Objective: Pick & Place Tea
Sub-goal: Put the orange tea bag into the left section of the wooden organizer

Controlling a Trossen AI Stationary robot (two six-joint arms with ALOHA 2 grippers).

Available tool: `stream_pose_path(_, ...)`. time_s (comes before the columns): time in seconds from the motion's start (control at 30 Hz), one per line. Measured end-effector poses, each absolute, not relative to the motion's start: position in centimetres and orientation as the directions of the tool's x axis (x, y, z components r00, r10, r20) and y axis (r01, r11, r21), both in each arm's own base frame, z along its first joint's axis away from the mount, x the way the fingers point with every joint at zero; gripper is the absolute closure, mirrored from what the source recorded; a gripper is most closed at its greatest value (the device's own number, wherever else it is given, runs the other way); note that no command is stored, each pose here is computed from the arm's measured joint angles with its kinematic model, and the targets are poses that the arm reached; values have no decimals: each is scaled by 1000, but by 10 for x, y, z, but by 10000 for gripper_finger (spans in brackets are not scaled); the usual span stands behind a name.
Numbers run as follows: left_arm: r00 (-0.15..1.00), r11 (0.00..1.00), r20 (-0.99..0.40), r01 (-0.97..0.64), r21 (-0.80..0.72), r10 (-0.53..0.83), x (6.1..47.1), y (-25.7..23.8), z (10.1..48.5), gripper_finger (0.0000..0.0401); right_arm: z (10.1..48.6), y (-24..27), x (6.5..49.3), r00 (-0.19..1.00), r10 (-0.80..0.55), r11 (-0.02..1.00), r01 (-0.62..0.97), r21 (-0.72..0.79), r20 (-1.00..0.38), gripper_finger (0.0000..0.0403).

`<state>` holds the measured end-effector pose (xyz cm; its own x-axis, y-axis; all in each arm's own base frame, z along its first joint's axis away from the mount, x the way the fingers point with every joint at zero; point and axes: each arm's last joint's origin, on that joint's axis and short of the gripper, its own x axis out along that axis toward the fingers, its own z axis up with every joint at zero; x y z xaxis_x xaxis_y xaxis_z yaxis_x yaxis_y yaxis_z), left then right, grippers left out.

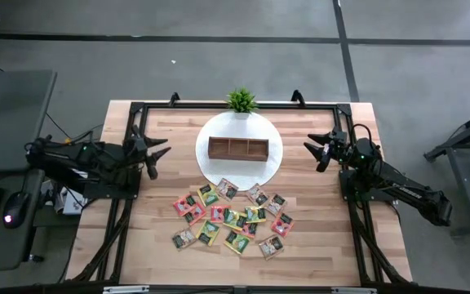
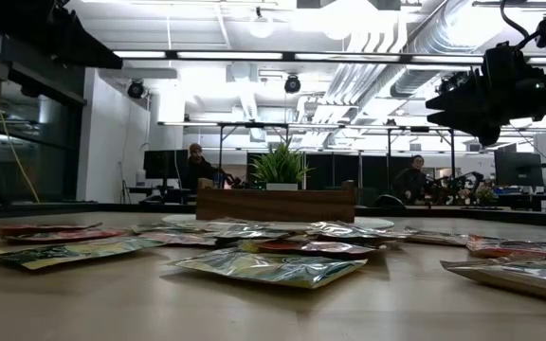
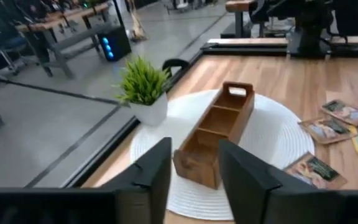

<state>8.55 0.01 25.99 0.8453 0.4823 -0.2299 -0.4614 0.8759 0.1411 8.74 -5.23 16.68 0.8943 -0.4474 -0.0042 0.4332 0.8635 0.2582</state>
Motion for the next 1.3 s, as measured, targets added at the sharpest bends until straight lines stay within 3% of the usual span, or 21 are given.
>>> stream_pose_path(0.2,856,916,-336,-395,65,393,97,-5,253,180,167,-52,87,894,-447,864,433,258,-4,194)
stream_pose_path(0.3,857,941,-405,-336,30,319,107,-9,247,165,167,-52,87,894,-447,864,433,258,-4,194)
stream_pose_path(0.47,790,954,-550,-298,45,272,126,-16,245,162,167,-52,87,894,-447,864,433,258,-4,194)
stream_pose_path(0.73,576,953,-783,-294,69,234,159,-25,256,162,167,-52,87,894,-447,864,433,258,-4,194)
stream_pose_path(1.07,442,900,-891,-423,-108,101,179,-35,242,162,167,-52,87,894,-447,864,433,258,-4,194)
stream_pose_path(1.3,341,832,-930,-550,-79,137,179,-34,232,162,167,-52,87,894,-447,864,433,258,-4,194)
